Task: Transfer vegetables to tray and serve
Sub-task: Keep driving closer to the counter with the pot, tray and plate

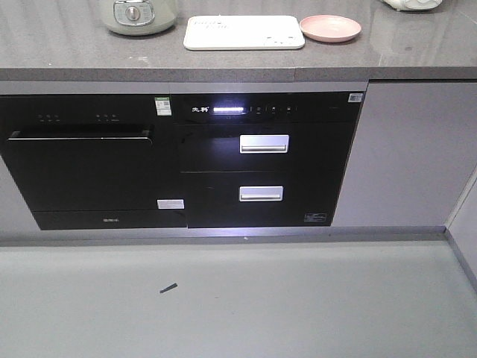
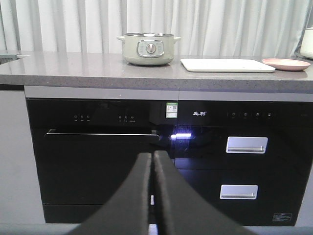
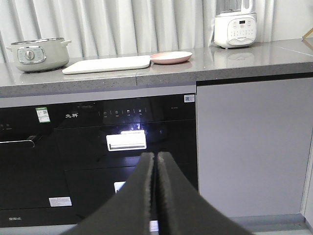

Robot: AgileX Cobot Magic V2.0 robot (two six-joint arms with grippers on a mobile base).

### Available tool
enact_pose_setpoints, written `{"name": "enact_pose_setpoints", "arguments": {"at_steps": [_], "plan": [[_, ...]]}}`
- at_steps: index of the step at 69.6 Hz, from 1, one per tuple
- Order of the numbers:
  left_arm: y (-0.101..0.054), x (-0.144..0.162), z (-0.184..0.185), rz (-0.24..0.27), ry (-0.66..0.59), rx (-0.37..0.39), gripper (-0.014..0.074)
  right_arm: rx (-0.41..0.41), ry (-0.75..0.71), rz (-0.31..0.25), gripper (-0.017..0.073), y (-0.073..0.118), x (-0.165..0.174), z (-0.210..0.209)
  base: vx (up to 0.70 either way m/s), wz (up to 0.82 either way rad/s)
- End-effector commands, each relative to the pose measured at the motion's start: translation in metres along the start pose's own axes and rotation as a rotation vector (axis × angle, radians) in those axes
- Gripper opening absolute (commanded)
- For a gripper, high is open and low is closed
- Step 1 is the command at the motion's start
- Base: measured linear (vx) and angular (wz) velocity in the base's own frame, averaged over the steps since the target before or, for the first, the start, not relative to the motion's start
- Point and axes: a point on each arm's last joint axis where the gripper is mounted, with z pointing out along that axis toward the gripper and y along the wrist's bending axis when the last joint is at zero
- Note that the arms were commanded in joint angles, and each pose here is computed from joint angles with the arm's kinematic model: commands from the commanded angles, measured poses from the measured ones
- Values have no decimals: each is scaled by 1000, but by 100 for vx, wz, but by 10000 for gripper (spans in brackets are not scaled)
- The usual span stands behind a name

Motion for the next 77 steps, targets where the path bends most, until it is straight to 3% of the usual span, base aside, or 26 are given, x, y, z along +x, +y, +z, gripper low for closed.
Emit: {"name": "enact_pose_setpoints", "arguments": {"at_steps": [1, 77], "plan": [[0, 0, 0, -8, -68, 6, -6, -7, -69, -15, -3, 1, -2, 0, 10, -3], [0, 0, 0, -8, -68, 6, -6, -7, -69, -15, -3, 1, -2, 0, 9, -3]]}}
